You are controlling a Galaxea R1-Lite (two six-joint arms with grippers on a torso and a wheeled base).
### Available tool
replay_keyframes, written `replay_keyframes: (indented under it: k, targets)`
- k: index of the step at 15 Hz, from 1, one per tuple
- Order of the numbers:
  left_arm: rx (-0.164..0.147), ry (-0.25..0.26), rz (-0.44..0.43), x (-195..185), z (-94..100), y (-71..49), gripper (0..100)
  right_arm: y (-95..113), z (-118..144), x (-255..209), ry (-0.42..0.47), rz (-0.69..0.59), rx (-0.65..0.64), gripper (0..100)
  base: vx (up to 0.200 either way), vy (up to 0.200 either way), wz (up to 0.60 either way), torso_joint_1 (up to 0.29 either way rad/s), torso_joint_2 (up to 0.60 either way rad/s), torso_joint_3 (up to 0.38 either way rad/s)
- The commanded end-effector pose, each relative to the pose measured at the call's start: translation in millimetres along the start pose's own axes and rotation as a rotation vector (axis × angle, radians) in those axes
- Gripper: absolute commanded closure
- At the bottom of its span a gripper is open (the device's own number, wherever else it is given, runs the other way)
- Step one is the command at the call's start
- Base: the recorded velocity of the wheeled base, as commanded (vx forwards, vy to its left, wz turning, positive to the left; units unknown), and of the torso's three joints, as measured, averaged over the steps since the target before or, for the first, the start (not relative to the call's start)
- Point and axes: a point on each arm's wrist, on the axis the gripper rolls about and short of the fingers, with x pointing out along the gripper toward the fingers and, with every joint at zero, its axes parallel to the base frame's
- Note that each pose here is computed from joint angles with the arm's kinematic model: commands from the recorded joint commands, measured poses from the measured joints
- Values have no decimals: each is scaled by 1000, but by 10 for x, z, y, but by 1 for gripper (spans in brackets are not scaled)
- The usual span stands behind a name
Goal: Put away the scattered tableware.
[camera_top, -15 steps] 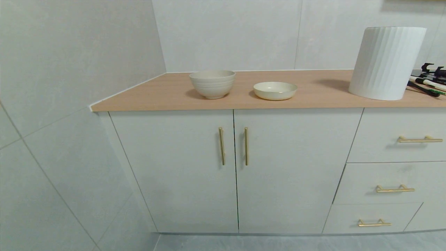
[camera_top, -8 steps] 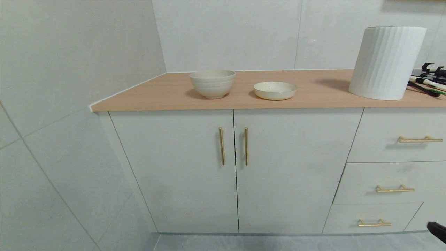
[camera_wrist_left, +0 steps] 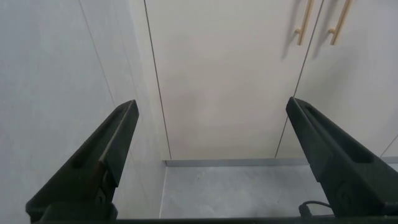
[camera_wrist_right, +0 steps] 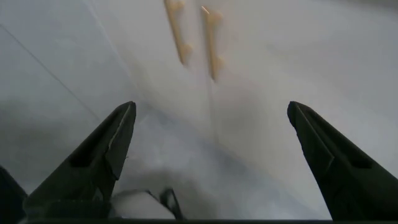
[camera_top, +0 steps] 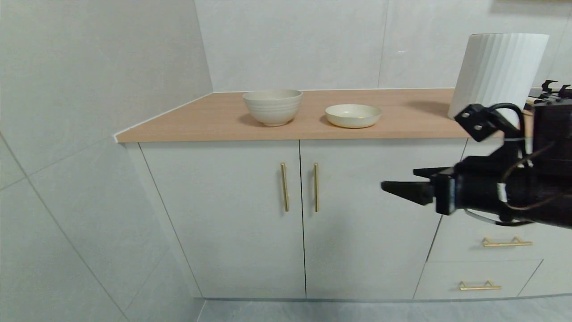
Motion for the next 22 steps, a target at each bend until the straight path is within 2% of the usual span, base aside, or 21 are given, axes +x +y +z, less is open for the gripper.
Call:
replay_keyframes:
  k: [1, 3, 7, 10, 17, 22]
  targets:
    - [0, 0, 0, 0, 0, 0, 0, 81, -81, 803, 79, 62, 15, 0, 0, 0, 0, 0, 0, 0]
    - [0, 0, 0, 0, 0, 0, 0, 69, -116, 1059, 95, 66, 30, 0, 0, 0, 0, 0, 0, 0]
    - [0, 0, 0, 0, 0, 0, 0, 5, -258, 1475, 127, 53, 143, 0, 0, 0, 0, 0, 0, 0]
    - [0, 0, 0, 0, 0, 0, 0, -27, -310, 1703, 98, 56, 218, 0, 0, 0, 0, 0, 0, 0]
    - [0, 0, 0, 0, 0, 0, 0, -93, -509, 2077, 4, 71, 249, 0, 0, 0, 0, 0, 0, 0]
    - [0, 0, 0, 0, 0, 0, 0, -38, -530, 2146, -3, 92, 295, 0, 0, 0, 0, 0, 0, 0]
